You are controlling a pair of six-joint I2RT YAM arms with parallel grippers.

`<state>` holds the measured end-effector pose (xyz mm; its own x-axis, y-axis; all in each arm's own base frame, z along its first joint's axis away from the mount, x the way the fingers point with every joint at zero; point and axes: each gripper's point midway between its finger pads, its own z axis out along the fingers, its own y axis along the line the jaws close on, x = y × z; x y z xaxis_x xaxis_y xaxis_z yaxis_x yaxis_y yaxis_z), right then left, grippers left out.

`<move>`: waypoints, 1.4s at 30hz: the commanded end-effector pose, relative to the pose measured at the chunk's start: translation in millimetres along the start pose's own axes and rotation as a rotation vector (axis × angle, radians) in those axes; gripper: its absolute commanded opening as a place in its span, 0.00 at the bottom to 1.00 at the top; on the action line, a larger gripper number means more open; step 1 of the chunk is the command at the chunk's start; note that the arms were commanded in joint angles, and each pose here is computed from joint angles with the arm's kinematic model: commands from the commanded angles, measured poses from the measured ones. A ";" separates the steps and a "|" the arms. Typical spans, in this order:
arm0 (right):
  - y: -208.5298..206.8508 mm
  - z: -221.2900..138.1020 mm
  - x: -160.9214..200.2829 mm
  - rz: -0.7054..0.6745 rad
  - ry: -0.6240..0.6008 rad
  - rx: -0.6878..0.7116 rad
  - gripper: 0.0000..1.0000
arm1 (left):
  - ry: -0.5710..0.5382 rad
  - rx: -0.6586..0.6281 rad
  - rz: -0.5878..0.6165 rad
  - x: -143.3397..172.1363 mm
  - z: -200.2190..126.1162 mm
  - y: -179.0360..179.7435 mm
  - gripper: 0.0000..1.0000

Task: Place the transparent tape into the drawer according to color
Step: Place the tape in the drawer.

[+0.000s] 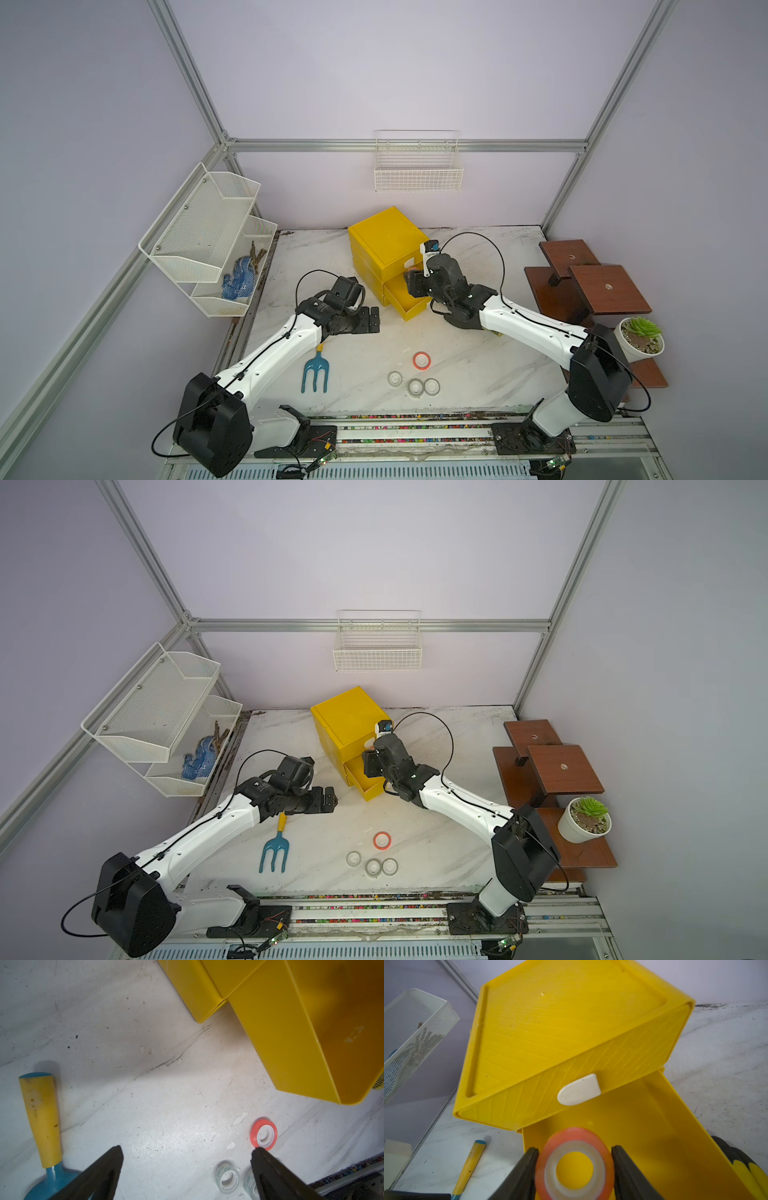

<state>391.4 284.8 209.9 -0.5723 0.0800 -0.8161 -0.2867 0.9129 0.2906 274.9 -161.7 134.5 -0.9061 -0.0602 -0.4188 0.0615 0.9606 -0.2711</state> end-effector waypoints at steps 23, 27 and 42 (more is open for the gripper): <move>-37.7 -79.5 -24.4 0.193 -0.181 0.025 0.73 | 0.051 0.076 0.234 29.3 8.4 -64.7 1.00; -60.9 -102.0 -2.1 0.231 -0.180 0.074 0.73 | 0.120 0.074 0.335 45.5 25.4 -87.0 1.00; -104.8 -151.5 45.5 0.298 -0.194 0.142 0.75 | 0.330 0.007 0.676 97.8 77.8 -148.7 0.85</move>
<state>282.4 142.7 223.9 -0.4560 0.4099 -0.7899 -0.0516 0.8739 0.4833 207.6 -329.2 63.5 -0.7819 0.5802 -0.2278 0.6098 0.7878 -0.0865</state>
